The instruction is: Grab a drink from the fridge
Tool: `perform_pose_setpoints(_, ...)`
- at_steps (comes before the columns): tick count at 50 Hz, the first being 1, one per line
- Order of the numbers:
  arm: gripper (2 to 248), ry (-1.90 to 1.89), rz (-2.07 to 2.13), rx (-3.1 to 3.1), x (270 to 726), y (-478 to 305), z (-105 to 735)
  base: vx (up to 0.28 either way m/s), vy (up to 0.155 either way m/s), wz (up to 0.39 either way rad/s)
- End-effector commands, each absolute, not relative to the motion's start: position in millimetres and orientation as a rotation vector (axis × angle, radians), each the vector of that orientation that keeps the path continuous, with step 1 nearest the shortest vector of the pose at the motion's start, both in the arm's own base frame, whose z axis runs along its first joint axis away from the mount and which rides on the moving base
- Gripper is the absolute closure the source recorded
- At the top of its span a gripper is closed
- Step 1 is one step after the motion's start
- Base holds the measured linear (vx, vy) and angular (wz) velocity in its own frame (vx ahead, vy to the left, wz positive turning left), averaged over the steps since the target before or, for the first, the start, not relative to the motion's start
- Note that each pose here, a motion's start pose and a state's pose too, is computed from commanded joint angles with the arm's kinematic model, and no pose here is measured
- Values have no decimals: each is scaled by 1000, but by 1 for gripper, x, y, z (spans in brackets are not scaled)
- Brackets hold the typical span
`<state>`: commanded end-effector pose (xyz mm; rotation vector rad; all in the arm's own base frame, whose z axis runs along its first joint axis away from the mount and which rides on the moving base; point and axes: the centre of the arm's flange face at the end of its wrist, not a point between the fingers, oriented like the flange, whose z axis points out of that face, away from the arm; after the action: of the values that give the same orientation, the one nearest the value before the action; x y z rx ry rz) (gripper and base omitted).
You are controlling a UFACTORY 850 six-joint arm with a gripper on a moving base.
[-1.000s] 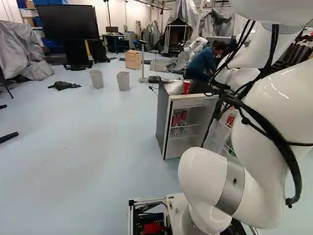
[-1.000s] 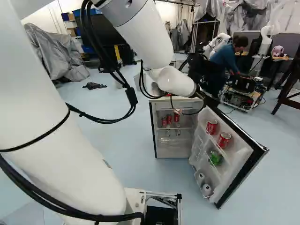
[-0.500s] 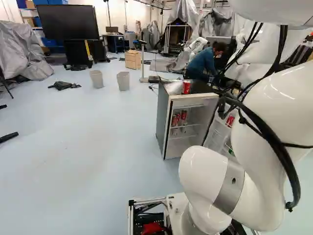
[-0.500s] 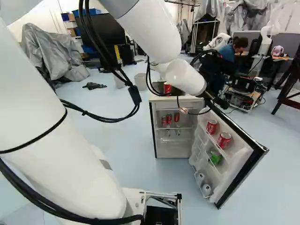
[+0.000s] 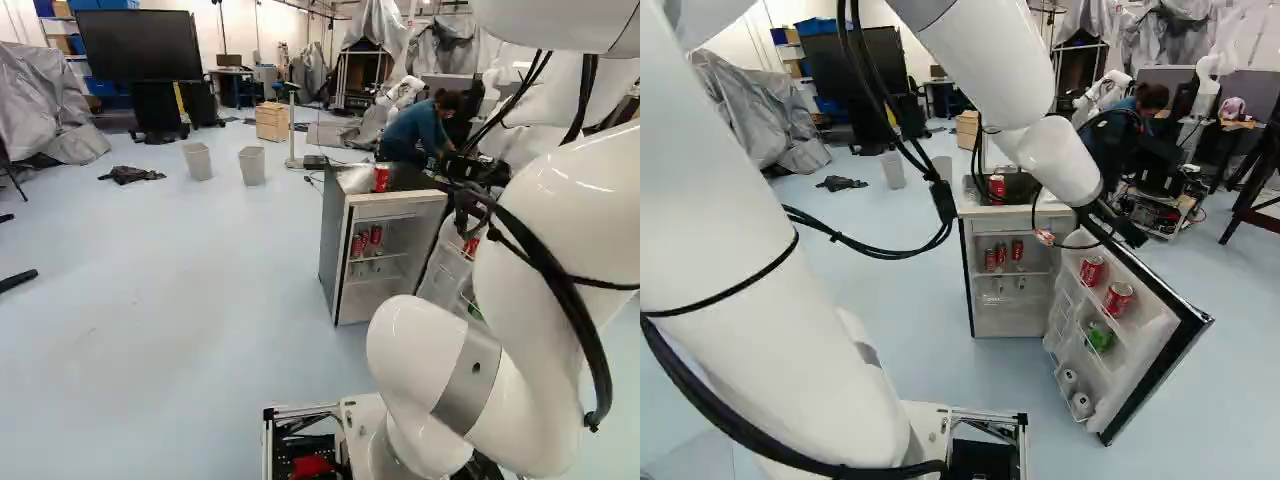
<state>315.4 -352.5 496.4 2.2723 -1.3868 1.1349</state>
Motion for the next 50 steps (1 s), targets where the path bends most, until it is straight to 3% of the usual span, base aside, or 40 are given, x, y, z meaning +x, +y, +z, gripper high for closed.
perform_pose_setpoints(50, 3, -1557, 997, 2255, 319, -438, 488, 0, 0, 0)
